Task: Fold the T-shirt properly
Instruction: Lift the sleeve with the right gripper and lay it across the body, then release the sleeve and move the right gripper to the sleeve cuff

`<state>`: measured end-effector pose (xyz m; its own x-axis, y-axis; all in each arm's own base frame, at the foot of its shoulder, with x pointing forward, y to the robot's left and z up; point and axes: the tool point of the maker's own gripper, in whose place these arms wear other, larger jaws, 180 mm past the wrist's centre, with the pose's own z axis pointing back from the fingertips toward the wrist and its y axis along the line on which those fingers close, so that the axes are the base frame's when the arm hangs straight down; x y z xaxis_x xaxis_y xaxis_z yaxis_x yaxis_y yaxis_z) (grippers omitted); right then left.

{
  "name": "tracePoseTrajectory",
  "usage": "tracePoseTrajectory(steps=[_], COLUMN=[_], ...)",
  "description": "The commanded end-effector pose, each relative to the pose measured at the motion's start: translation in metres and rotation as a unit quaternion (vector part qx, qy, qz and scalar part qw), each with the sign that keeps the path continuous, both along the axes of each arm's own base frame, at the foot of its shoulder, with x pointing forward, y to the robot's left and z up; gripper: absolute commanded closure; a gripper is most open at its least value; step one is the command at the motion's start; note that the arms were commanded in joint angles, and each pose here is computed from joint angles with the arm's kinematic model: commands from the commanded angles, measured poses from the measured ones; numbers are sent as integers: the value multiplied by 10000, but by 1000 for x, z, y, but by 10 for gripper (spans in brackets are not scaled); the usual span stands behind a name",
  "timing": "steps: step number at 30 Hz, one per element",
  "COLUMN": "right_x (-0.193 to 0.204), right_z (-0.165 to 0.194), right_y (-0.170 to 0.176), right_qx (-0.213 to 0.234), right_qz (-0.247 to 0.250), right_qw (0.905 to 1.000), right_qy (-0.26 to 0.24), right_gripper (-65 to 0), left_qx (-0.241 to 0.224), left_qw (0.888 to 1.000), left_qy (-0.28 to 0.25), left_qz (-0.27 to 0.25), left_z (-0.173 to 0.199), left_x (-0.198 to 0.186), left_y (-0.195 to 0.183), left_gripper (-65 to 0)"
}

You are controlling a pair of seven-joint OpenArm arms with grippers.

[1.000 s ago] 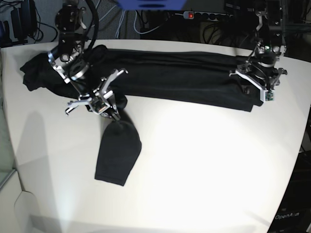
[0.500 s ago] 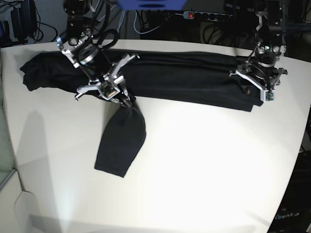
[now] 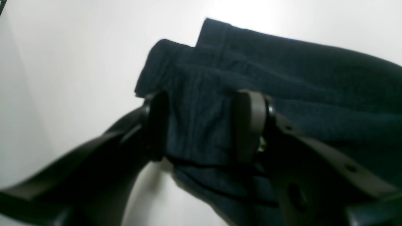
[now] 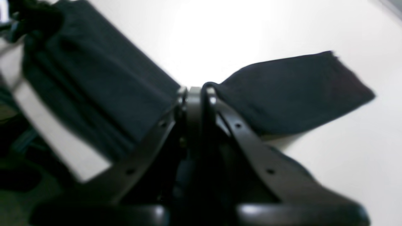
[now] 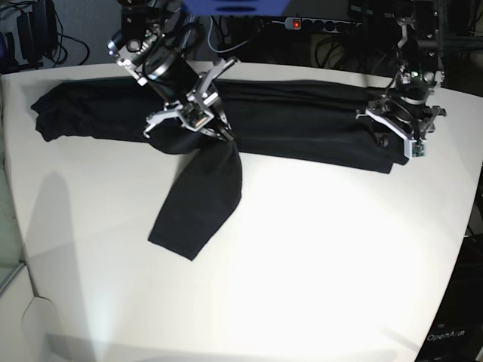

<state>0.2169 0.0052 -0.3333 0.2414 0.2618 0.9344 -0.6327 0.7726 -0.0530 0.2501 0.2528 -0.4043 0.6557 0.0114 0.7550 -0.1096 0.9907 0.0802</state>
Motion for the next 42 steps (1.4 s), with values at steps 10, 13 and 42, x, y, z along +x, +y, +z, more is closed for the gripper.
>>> tracePoseTrajectory(steps=[10,13,42], right_x=[-18,-22,-25], right_z=[8,6,-28], right_y=[26,32,41], right_qx=[376,411,421], right_qz=[266,342,460], right_qw=[9989,9985,9967], right_qy=[28,92,522], right_gripper=[0,0,-154], left_qx=[76,76,83], left_qw=[9997,9997,9997], left_qy=[-211,-211,-211], left_qz=[0,0,-3], left_z=[11,11,11], left_x=[8,8,8], left_y=[4,4,5], left_gripper=[-321,-321,-321])
